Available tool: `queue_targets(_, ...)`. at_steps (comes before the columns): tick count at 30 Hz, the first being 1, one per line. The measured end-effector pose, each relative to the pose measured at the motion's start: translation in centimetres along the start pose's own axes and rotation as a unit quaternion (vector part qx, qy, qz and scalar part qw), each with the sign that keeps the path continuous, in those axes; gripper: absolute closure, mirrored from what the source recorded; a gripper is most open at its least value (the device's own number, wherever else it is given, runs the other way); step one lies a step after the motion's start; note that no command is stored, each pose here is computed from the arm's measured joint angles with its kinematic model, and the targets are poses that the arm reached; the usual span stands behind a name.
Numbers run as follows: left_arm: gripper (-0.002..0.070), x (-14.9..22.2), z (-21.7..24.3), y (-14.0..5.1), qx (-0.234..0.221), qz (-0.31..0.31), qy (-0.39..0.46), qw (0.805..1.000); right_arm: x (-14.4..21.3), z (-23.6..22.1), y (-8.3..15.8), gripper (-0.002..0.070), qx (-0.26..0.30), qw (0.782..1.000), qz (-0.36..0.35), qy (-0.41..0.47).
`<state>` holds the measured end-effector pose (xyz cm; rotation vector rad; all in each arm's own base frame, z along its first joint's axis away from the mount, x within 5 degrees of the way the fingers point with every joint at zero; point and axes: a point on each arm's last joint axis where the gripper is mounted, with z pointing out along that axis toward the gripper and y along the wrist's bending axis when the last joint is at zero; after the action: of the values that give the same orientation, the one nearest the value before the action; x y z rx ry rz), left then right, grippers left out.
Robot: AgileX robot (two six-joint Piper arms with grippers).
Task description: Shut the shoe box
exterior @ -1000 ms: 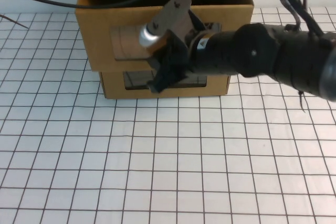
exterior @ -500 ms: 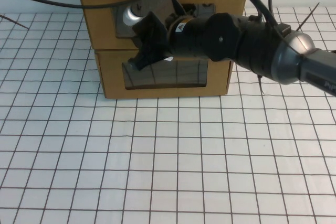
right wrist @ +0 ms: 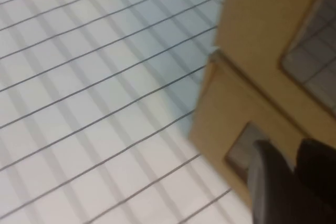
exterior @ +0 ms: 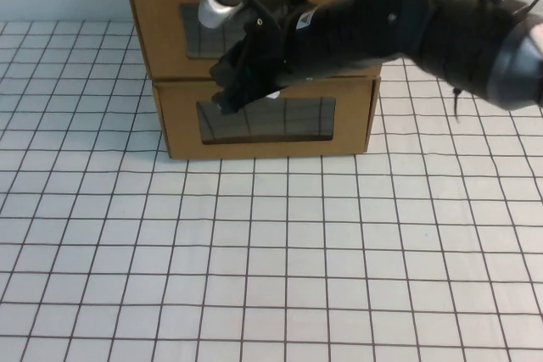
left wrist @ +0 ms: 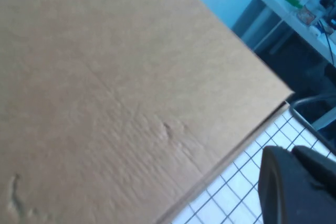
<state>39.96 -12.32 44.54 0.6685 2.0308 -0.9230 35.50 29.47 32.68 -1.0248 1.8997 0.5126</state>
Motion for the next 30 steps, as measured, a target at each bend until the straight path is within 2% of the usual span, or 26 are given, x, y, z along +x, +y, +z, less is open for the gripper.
queue_targets(4,0.068,-0.7,-4.3,-1.3,-0.041,0.03,-0.007,0.999,-1.1,-3.9,1.2,0.058,-0.034,0.998,-0.03,0.038)
queue_targets(7,0.068,-1.0,-7.0,-2.4,-0.081,0.051,-0.015,0.995,-1.9,-6.4,1.3,0.0581,-0.024,0.997,-0.052,0.045)
queue_targets(11,0.068,-0.8,-9.5,-3.8,-0.125,0.069,-0.013,0.99,-2.9,-9.8,0.5,0.0581,0.026,0.998,-0.046,0.037)
queue_targets(17,0.068,1.2,-12.8,-7.0,-0.165,0.083,0.002,0.983,-3.8,-16.7,-1.9,0.0581,0.126,0.992,0.018,0.021)
queue_targets(23,0.068,6.2,-14.3,-9.0,-0.187,0.062,0.034,0.98,-2.9,-22.4,-2.7,0.058,0.178,0.98,0.09,0.025)
queue_targets(30,0.068,14.8,-14.7,-10.4,-0.212,0.031,0.027,0.976,0.3,-27.5,0.1,0.058,0.201,0.971,0.122,-0.037)
